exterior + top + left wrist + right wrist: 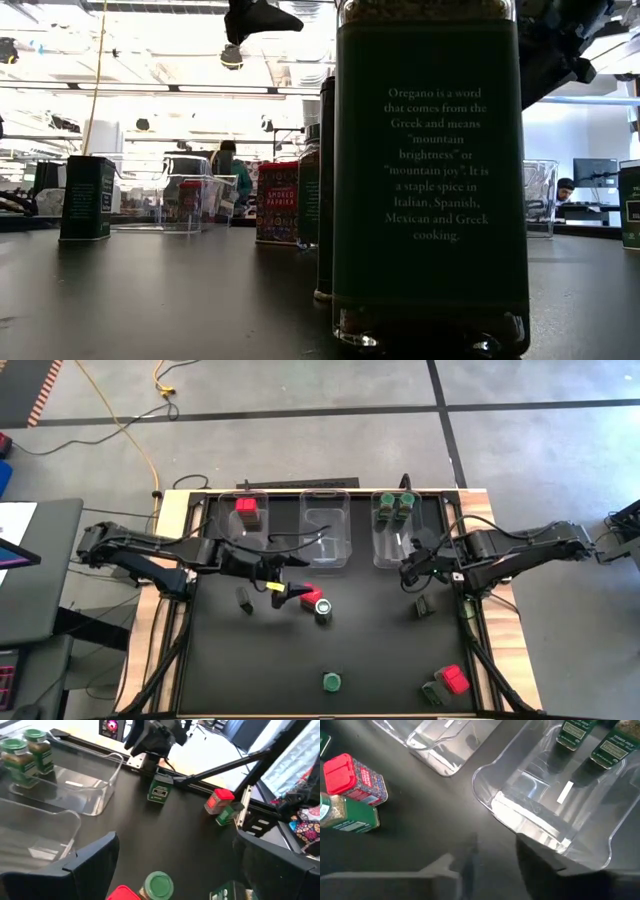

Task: Sort spices by type
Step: Put the black seasoning can into the middle transparent bin

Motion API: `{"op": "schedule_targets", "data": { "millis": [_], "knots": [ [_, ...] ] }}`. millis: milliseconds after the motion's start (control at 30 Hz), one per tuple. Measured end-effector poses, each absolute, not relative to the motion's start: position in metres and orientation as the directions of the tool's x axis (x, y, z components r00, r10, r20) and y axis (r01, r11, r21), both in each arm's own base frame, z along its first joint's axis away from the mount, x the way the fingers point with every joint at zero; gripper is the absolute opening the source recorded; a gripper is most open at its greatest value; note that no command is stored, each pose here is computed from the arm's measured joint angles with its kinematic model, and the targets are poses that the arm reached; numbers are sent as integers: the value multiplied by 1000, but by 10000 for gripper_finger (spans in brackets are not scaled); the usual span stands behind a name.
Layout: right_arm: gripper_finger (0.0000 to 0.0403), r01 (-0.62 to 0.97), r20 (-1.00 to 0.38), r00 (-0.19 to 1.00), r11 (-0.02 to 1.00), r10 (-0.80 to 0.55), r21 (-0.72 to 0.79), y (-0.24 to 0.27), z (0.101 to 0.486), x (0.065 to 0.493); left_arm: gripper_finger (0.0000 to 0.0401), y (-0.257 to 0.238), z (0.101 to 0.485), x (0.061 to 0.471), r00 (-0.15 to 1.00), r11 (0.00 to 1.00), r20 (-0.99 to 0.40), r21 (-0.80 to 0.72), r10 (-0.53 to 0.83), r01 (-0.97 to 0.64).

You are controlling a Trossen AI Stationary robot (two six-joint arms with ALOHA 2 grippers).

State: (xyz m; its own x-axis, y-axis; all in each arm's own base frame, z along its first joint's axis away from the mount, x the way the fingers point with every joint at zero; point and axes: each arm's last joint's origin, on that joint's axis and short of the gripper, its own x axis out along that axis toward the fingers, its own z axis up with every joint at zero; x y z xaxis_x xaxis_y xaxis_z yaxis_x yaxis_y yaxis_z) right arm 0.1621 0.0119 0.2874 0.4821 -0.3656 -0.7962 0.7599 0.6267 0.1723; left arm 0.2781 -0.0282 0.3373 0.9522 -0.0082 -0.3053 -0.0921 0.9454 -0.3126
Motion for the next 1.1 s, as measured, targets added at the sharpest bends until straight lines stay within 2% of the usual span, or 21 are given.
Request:
{"op": "schedule_targets", "data": {
  "millis": [167,300,433,533,600,800,900,1000,1100],
  "knots": [
    [265,773,-795,483,605,-366,191,12,288,162,376,-35,337,277,949,953,-312,-295,-33,-64],
    [297,788,-796,482,578,-366,212,12,287,162,376,-40,331,274,928,959,-369,-276,-47,-61],
    [305,814,-800,483,519,-355,261,12,287,162,376,-39,317,267,857,956,-514,-268,-39,-117],
    [306,805,-828,491,506,-273,311,15,287,163,376,-39,308,261,793,944,-608,-279,-30,-178],
    [306,788,-829,507,515,-235,337,18,287,164,376,-41,306,259,776,955,-629,-252,-39,-157],
    [306,705,-741,647,508,-178,494,32,292,186,376,-57,297,253,796,985,-597,-170,-101,-3],
    [306,628,-673,724,550,-153,551,40,291,210,376,-59,290,245,820,986,-560,-164,-121,33],
    [306,595,-653,743,593,-147,543,46,292,234,376,-59,285,233,836,983,-531,-178,-136,47],
    [306,620,-699,696,629,-164,469,49,295,255,376,-59,284,216,854,978,-496,-198,-155,62]
  ]
}}
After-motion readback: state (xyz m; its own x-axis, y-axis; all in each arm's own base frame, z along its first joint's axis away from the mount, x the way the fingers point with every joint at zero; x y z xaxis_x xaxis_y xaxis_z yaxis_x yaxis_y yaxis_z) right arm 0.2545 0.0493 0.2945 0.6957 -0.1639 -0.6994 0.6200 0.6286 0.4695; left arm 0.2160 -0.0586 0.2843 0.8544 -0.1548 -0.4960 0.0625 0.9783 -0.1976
